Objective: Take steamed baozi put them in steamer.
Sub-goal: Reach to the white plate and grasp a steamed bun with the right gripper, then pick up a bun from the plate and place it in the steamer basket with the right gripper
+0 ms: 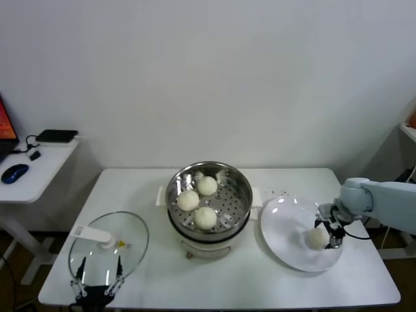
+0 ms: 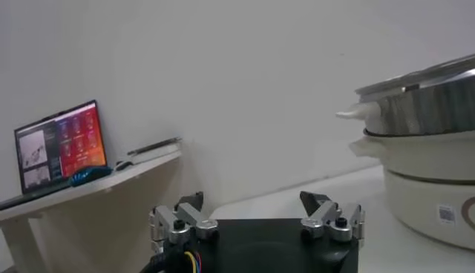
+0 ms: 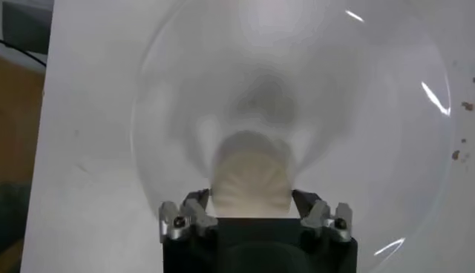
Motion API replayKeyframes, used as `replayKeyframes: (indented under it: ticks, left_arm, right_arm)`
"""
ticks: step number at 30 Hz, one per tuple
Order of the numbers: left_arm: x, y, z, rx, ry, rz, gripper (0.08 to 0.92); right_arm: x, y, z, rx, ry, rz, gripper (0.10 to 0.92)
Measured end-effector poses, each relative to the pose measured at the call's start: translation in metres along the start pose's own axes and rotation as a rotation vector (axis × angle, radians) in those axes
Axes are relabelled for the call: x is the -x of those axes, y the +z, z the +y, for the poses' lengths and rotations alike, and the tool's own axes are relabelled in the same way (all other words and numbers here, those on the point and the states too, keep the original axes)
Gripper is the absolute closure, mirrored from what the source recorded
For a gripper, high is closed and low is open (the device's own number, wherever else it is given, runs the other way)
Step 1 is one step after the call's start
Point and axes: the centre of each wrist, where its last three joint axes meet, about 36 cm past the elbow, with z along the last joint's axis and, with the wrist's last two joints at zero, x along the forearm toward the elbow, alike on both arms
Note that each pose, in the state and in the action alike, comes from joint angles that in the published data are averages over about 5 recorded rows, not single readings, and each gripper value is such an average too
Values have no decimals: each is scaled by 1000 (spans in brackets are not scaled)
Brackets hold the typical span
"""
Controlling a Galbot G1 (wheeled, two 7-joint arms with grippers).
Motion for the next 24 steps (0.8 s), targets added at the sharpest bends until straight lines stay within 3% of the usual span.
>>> replayKeyframes:
  ticks: [5,13,18,24]
  left_arm:
    - [-1,0,1,1,-1,-1,177]
    - [-1,-3,3,5,-2,-8,177]
    - [-1,-5,3,4,5,-14,177]
    - [1,-6,3,4,13,-21,177]
  right_arm:
    - [-1,-1,1,-1,0,-1,398]
    - [-20,-10,-8,-1,-2,-14,451]
    - [-58,-20,-23,-3,1,-31,447]
    - [-134,-43,-50,-24,20,-52,452]
